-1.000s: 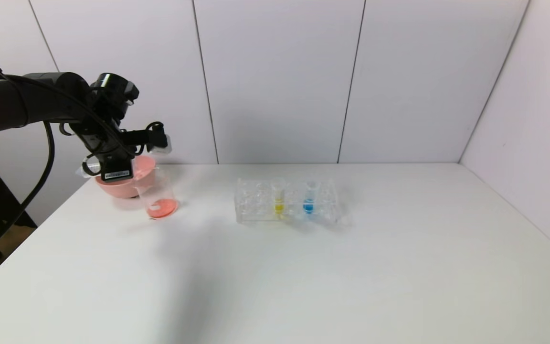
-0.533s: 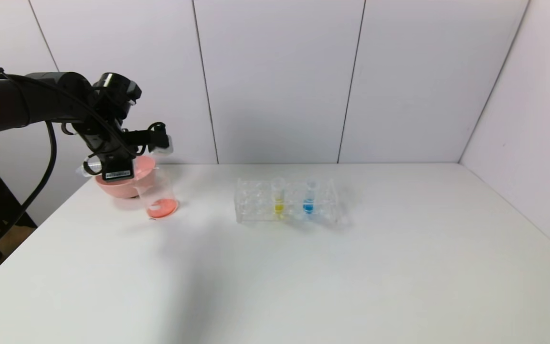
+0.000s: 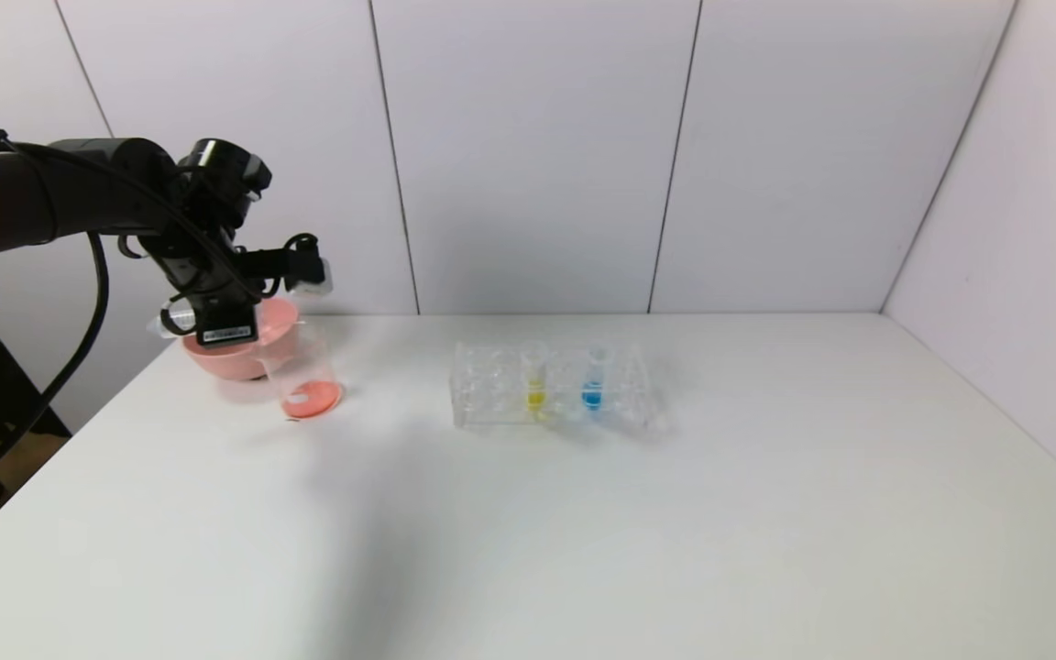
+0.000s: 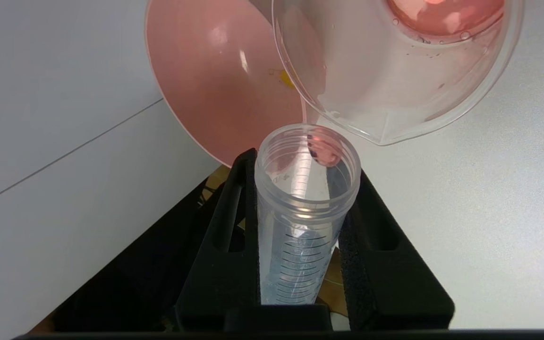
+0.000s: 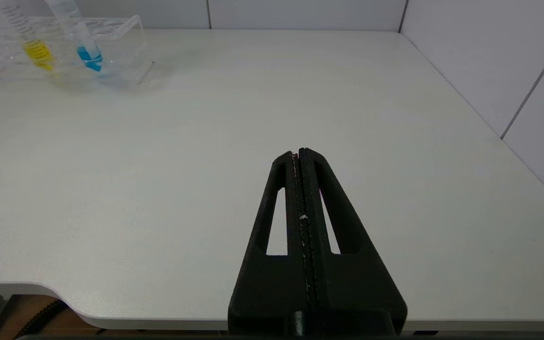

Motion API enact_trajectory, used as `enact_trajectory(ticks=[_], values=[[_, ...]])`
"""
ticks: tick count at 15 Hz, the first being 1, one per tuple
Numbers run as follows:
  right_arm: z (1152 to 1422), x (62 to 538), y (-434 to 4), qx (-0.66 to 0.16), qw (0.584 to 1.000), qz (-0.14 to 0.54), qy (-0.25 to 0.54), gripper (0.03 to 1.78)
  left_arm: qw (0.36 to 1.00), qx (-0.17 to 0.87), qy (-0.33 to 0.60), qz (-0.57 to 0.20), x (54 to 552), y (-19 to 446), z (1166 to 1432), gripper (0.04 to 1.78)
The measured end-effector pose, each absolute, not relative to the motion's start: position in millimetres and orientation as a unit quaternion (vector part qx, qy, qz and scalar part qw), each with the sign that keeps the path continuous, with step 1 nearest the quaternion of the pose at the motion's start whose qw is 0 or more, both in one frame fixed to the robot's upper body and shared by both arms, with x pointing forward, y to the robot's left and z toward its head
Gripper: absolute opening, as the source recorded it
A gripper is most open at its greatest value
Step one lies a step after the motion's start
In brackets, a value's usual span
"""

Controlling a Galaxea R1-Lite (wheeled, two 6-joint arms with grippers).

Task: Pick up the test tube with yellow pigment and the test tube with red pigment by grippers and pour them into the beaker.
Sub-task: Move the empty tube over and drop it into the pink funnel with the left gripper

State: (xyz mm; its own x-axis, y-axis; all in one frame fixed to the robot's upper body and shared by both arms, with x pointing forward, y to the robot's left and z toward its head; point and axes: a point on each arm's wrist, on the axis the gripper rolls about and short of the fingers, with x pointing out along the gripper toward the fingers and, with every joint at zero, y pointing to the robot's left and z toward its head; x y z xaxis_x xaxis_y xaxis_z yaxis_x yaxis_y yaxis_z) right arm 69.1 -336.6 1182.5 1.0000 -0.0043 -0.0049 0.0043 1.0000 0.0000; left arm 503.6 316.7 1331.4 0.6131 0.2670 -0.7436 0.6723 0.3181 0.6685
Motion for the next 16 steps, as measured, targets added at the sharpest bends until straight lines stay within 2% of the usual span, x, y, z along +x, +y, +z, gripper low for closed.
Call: enact_trajectory(ticks=[3, 6, 12, 16], values=[[1183, 69, -337, 0.0, 1.0, -0.002, 0.002, 0.11, 0.704, 0.562, 0.412, -0.137, 503, 318, 1335, 0.48], [1183, 69, -337, 0.0, 1.0, -0.002, 0.002, 0.11, 0.754, 0.524, 0.384, -0.093, 499, 319, 1352, 0.48], [1183, 69, -337, 0.0, 1.0, -0.002, 0.002, 0.11, 0.9, 0.303, 0.31, 0.035, 484, 358, 1395, 0.48], [1183, 69, -337, 0.0, 1.0, -0.002, 0.002, 0.11, 0.966, 0.168, 0.161, 0.114, 483, 381, 1433, 0.48]])
